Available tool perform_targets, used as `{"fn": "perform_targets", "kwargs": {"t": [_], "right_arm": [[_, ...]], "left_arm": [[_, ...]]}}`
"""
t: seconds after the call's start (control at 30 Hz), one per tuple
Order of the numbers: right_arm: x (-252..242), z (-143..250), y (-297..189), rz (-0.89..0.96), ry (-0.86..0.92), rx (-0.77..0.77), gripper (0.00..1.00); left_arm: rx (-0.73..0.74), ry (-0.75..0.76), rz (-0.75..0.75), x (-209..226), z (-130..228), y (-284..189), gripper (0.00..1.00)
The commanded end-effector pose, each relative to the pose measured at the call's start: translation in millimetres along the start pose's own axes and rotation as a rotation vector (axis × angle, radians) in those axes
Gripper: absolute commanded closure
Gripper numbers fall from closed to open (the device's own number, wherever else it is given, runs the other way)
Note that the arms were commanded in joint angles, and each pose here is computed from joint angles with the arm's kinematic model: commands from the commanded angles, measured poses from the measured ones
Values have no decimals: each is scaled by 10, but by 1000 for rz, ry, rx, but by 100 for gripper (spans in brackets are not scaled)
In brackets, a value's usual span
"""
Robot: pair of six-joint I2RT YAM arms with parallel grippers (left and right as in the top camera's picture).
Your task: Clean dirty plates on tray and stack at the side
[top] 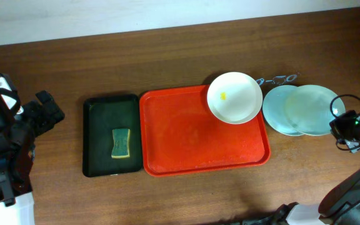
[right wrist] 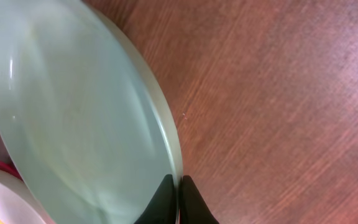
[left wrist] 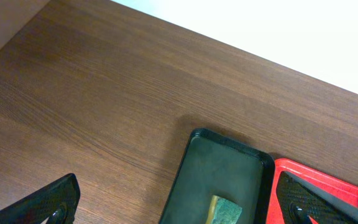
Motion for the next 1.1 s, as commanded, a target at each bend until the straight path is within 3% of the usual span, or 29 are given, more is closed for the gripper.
{"fn": "perform_targets", "kwargs": {"t": [0.0,0.23,0.27,0.3,0.33,0.5,0.63,0.8,1.07], "right_arm": [[144,44,53,10,-44,8,96],[264,77,115,80,-119,-7,95],[259,87,123,81,-118,-3,90],[255,96,129,81,-117,0,73],[259,102,132,76,-117,3,66],[298,193,156,29,-116,48,47],[427,261,182,21,-165,67,43],[880,490,262,-17,-442,98,35],[1379,875,323,-35,-656,127,34]], "left_arm": [[-9,-14,5,-4,-21,-23,1],[-9,-14,5,-4,-21,-23,1],[-9,-14,5,-4,-21,-23,1],[-9,-14,5,-4,-21,-23,1],[-9,-14,5,-4,-21,-23,1],[-9,-14,5,-4,-21,-23,1],[-9,-14,5,-4,-21,-23,1],[-9,-15,5,-3,-21,-23,1],[-9,-14,5,-4,-21,-23,1]]}}
Point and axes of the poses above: each gripper's point midway between its finger pads, its own y axis out along the fingers, its own x axis along the line the jaws close on, z = x × y, the point moved 6 cm from there along -y, back along the fingers, and after that the axes turned 10 degrees about -y, right-handed, at the moved point
